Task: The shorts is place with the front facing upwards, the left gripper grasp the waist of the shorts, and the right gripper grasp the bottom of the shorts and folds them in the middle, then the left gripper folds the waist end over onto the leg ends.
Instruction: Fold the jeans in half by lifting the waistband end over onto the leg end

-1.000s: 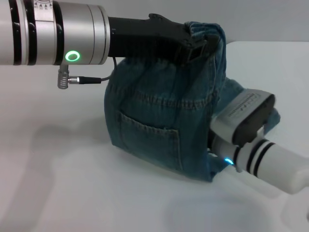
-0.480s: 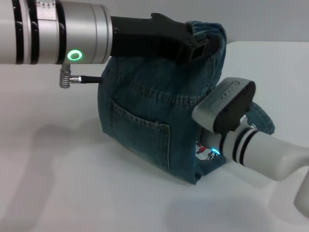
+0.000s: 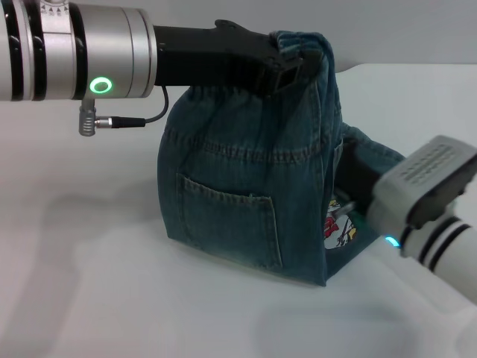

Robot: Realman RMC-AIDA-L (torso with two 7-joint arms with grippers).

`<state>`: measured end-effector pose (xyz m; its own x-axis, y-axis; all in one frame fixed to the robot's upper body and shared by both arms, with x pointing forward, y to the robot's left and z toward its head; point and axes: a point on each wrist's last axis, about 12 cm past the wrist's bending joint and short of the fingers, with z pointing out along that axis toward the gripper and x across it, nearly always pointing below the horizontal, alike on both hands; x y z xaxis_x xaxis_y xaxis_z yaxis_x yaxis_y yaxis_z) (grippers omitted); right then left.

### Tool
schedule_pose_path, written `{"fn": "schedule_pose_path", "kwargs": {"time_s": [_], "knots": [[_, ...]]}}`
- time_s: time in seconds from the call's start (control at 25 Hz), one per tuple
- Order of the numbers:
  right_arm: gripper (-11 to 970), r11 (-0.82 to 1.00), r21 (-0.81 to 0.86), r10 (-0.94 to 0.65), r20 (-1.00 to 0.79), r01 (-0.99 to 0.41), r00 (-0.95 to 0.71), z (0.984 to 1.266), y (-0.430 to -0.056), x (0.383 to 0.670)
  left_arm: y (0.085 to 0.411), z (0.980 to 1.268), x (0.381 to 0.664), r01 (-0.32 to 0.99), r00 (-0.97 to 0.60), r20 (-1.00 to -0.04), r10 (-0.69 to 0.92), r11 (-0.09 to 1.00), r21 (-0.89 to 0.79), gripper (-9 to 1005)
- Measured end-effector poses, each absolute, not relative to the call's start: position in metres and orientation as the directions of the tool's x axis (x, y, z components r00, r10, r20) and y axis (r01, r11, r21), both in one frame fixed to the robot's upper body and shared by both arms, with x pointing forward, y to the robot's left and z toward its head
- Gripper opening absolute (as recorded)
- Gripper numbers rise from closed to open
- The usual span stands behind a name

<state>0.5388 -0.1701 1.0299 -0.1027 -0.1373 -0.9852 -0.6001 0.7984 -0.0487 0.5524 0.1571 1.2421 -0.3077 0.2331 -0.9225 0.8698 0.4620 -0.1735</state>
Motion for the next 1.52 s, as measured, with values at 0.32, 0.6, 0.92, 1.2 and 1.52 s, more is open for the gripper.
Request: {"fn": "schedule_pose_path", "kwargs": {"time_s": [0.32, 0.6, 0.92, 1.2, 1.52], "knots": [[0, 0.915, -0.071, -0.125, -0.986, -0.398, -0.111, 1.028, -0.234, 0.545, 0.156, 1.241, 0.555, 0.87, -0.304, -0.923, 0.236, 0.463, -0.168, 93], [-1, 0.964, -0.082, -0.112, -0.988, -0.254, -0.105, 1.029, -0.278, 0.54, 0.153, 1.235, 0.561, 0.868, -0.315, -0.919, 0.237, 0.463, -0.178, 94], [0, 0.989, -0.093, -0.105, -0.989, -0.115, -0.104, 1.028, -0.318, 0.529, 0.134, 1.228, 0.555, 0.902, -0.309, -0.917, 0.251, 0.382, -0.2, 95], [-1, 0.991, -0.102, -0.111, -0.989, -0.087, -0.099, 1.029, -0.327, 0.525, 0.117, 1.219, 0.557, 0.918, -0.315, -0.903, 0.292, 0.337, -0.212, 96], [-1, 0.991, -0.102, -0.11, -0.989, -0.082, -0.097, 1.028, -0.329, 0.522, 0.103, 1.207, 0.571, 0.903, -0.357, -0.895, 0.267, 0.342, -0.258, 97]]}}
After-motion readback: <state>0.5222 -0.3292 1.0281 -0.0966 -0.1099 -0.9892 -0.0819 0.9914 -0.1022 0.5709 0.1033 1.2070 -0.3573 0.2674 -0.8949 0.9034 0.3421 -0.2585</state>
